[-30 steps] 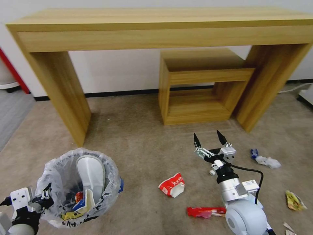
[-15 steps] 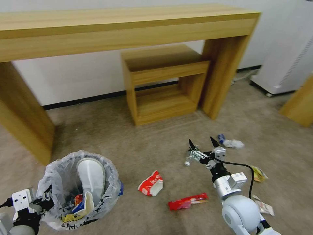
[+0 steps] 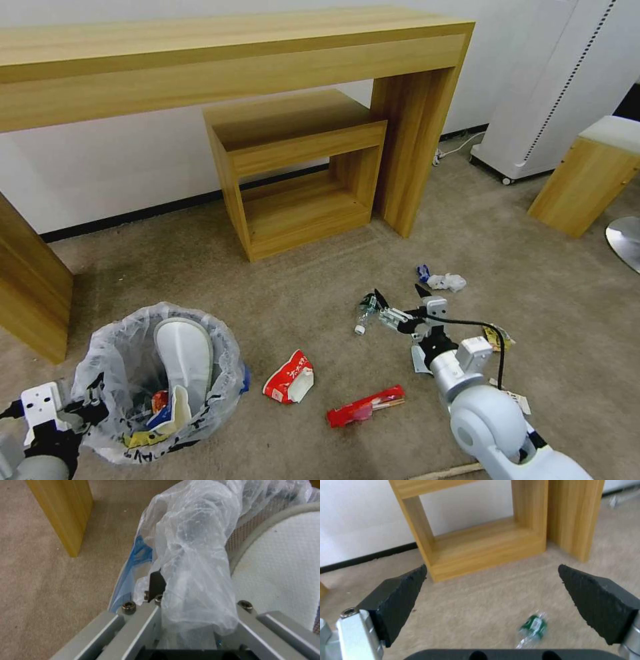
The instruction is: Pick up the trash bin and place the garbage on the floor into it.
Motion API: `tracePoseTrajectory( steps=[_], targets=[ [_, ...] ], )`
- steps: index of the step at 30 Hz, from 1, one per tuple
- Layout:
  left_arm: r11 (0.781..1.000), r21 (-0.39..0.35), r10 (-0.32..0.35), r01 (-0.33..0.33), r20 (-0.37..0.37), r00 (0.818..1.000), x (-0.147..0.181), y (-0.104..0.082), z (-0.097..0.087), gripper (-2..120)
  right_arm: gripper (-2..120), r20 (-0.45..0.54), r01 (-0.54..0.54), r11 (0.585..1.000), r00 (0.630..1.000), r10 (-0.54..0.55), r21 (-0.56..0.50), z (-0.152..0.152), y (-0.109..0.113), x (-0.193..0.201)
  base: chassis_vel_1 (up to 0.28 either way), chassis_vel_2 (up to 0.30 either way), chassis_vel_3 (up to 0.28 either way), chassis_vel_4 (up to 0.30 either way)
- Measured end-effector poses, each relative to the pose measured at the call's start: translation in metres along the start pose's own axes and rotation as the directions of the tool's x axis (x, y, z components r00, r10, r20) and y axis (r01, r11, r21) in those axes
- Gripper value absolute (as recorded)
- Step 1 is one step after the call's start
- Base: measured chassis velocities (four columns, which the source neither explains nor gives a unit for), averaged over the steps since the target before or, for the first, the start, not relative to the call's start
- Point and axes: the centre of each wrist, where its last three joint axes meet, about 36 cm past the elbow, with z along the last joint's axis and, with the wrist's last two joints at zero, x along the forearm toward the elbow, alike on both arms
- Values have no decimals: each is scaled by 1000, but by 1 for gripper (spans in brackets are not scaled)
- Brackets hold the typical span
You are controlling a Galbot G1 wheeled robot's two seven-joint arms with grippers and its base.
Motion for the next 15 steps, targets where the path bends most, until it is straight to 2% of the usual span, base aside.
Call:
tracePoseTrajectory(
  steps=[6,9,15],
  targets=[
    [1000,0,0,0,2,1000,0,0,0,1,100,-62,-35,998,998,32,-53,-1,7,0,0,0,0,0],
    [1000,-3,2,-2,5,1000,1,-1,0,1,100,-146,-55,992,989,39,-112,-8,12,-1,0,0,0,0],
    [1000,-3,-6,6,11,1000,2,0,-1,1,100,-235,-64,981,972,20,-181,-24,16,-11,0,0,0,0]
  ],
)
